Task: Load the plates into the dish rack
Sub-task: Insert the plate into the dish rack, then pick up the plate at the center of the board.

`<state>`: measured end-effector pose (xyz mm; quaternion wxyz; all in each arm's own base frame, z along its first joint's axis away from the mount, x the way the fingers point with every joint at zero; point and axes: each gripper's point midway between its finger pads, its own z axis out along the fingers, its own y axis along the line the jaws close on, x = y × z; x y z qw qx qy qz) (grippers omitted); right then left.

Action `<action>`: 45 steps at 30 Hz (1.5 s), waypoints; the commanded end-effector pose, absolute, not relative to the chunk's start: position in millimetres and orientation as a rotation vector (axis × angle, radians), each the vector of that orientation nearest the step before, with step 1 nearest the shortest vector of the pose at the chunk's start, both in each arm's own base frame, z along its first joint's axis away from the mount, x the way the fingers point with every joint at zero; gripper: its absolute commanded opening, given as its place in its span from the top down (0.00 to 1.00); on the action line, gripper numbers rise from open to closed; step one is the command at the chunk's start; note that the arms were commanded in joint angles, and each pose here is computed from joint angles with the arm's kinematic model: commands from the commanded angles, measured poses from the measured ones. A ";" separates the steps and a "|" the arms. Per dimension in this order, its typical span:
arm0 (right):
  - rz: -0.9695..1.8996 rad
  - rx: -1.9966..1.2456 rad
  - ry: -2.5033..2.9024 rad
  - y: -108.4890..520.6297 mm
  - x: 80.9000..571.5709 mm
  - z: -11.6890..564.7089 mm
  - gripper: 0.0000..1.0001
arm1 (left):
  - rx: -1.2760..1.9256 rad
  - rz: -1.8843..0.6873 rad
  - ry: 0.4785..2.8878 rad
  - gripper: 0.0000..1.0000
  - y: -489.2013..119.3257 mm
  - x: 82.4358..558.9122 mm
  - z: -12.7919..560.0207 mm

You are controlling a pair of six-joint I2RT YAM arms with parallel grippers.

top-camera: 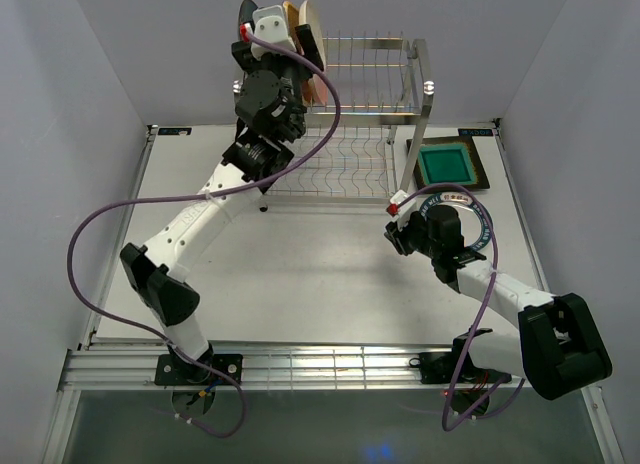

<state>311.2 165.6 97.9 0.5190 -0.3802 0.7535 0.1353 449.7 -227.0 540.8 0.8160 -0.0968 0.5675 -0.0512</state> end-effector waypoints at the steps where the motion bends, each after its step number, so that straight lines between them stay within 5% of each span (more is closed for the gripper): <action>1: 0.337 -0.889 1.774 169.9 323.4 115.5 0.63 | -0.265 -0.157 1.175 0.15 -206.4 404.2 568.6; 10: 0.266 -0.865 1.862 152.8 336.8 105.4 0.62 | -0.237 -0.493 1.285 0.10 -207.7 339.4 483.0; 17: 0.121 -0.842 1.826 133.1 340.4 117.0 0.39 | -0.164 -0.659 1.427 0.10 -225.4 310.6 393.7; 26: -0.109 -0.800 1.845 101.1 346.9 113.9 0.34 | -0.104 -0.801 1.605 0.09 -244.4 282.8 273.9; 40: -0.433 -0.842 1.995 71.0 358.7 64.0 0.28 | -0.055 -0.891 1.592 0.09 -231.1 244.5 228.5; 45: -0.535 -0.838 2.022 63.2 361.9 53.9 0.35 | -0.047 -0.882 1.597 0.09 -230.2 244.1 224.6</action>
